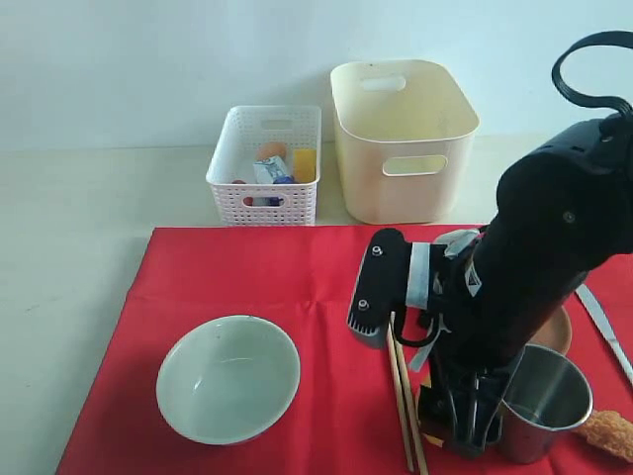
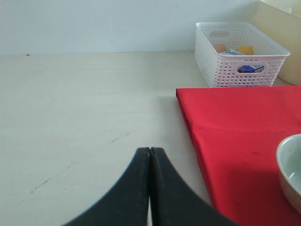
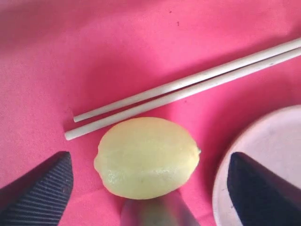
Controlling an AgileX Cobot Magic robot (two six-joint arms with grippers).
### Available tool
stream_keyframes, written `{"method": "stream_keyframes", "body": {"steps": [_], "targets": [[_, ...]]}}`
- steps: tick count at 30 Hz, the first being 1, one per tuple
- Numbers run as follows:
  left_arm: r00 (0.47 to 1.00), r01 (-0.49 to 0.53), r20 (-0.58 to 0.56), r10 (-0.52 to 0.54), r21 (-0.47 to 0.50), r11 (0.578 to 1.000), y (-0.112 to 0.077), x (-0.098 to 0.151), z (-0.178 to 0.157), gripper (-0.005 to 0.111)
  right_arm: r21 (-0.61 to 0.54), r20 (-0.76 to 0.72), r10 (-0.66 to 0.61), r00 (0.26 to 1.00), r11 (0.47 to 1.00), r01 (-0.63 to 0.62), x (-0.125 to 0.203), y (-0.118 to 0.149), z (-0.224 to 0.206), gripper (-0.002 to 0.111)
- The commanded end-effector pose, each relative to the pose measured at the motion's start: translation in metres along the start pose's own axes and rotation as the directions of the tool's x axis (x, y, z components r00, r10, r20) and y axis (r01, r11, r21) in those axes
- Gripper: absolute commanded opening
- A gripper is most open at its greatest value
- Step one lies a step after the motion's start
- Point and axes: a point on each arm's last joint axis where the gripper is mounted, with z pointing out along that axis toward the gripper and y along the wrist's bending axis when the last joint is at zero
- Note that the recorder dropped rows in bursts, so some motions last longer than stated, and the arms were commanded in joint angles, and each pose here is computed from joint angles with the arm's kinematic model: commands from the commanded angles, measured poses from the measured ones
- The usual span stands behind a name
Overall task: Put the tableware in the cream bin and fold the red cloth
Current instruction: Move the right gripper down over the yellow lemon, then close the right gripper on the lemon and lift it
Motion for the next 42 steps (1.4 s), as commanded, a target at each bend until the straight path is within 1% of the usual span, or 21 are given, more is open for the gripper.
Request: {"method": "stream_keyframes", "body": {"steps": [1,6,8,13,15,18,19,24,25,28,31,34,37,42], "targets": [[1.000,0.012,0.007,-0.012,-0.002,1.000,0.000,0.000,0.000,0.000,-0.010,-0.017,-0.018,1.000,1.000,0.018,-0.001,0.001,0.007,0.084],[1.000,0.012,0.007,-0.012,-0.002,1.000,0.000,0.000,0.000,0.000,-0.038,-0.074,-0.026,0.997,0.999,0.024,0.000,0.000,0.024,0.084],[1.000,0.012,0.007,-0.012,-0.002,1.000,0.000,0.000,0.000,0.000,-0.025,-0.105,-0.039,0.994,0.999,0.037,0.001,-0.002,0.032,0.084],[1.000,0.012,0.007,-0.012,-0.002,1.000,0.000,0.000,0.000,0.000,0.021,-0.175,0.017,0.984,1.000,-0.014,0.005,-0.007,0.046,0.083],[1.000,0.012,0.007,-0.012,-0.002,1.000,0.000,0.000,0.000,0.000,0.025,-0.166,0.015,0.986,1.000,-0.011,0.003,-0.008,0.049,0.079],[1.000,0.012,0.007,-0.012,-0.002,1.000,0.000,0.000,0.000,0.000,0.034,-0.109,0.035,0.993,0.999,-0.031,-0.002,-0.009,0.050,0.059],[1.000,0.012,0.007,-0.012,-0.002,1.000,0.000,0.000,0.000,0.000,0.031,-0.089,0.050,0.995,0.998,-0.047,-0.004,-0.008,0.050,0.047],[1.000,0.012,0.007,-0.012,-0.002,1.000,0.000,0.000,0.000,0.000,0.030,-0.075,0.060,0.995,0.998,-0.058,-0.005,-0.008,0.050,0.002],[1.000,0.012,0.007,-0.012,-0.002,1.000,0.000,0.000,0.000,0.000,0.032,-0.071,0.061,0.996,0.998,-0.058,-0.005,-0.008,0.048,0.000],[1.000,0.012,0.007,-0.012,-0.002,1.000,0.000,0.000,0.000,0.000,0.054,-0.044,0.054,0.998,0.997,-0.051,-0.006,-0.010,0.039,0.000],[1.000,0.012,0.007,-0.012,-0.002,1.000,0.000,0.000,0.000,0.000,0.082,0.000,0.065,0.998,0.995,-0.064,-0.012,-0.014,0.019,0.000],[1.000,0.012,0.007,-0.012,-0.002,1.000,0.000,0.000,0.000,0.000,0.114,0.073,0.137,0.988,0.983,-0.145,-0.018,-0.019,-0.004,0.000],[1.000,0.012,0.007,-0.012,-0.002,1.000,0.000,0.000,0.000,0.000,0.135,0.142,0.170,0.975,0.973,-0.189,-0.019,-0.019,-0.025,0.000],[1.000,0.012,0.007,-0.012,-0.002,1.000,0.000,0.000,0.000,0.000,0.120,0.296,0.222,0.929,0.956,-0.267,-0.021,-0.015,-0.055,0.000]]}}
